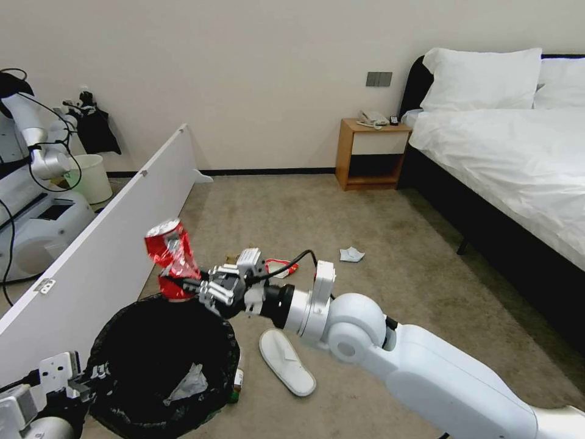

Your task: Pick up the trash bin, then pick up the garbage from the floor and place it into the trash bin.

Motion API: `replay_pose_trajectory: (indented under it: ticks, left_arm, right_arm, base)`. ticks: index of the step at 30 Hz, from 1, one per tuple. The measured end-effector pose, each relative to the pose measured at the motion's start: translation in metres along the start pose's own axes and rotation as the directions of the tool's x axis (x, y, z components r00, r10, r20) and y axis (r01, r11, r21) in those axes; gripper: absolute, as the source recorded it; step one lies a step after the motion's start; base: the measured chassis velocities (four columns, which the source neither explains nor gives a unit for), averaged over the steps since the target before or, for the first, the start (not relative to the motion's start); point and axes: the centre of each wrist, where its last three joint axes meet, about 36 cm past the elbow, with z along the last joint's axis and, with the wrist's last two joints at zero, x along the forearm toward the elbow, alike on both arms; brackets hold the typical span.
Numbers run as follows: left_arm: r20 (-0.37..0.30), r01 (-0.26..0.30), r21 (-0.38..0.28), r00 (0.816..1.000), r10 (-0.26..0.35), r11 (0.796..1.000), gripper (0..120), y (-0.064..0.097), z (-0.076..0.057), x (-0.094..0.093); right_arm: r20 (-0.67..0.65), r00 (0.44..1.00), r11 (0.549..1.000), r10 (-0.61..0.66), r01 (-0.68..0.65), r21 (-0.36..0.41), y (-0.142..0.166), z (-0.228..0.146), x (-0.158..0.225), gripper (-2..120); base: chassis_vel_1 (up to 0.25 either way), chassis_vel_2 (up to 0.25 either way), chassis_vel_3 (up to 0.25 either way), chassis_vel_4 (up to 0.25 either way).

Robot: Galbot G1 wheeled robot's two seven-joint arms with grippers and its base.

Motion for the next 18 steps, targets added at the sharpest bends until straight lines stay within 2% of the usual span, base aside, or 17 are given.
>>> replay_pose_trajectory:
  ticks: [18]
  left_arm:
    - [0.002,-0.008,0.001,1.0,0.008,1.0,2,-0.001,-0.001,0.0]
  right_arm:
    - [-0.05,0.996,0.995,-0.079,0.076,-0.059,0.014,0.014,-0.004,11]
  base:
    - [0.0,0.0,0.0,0.0]
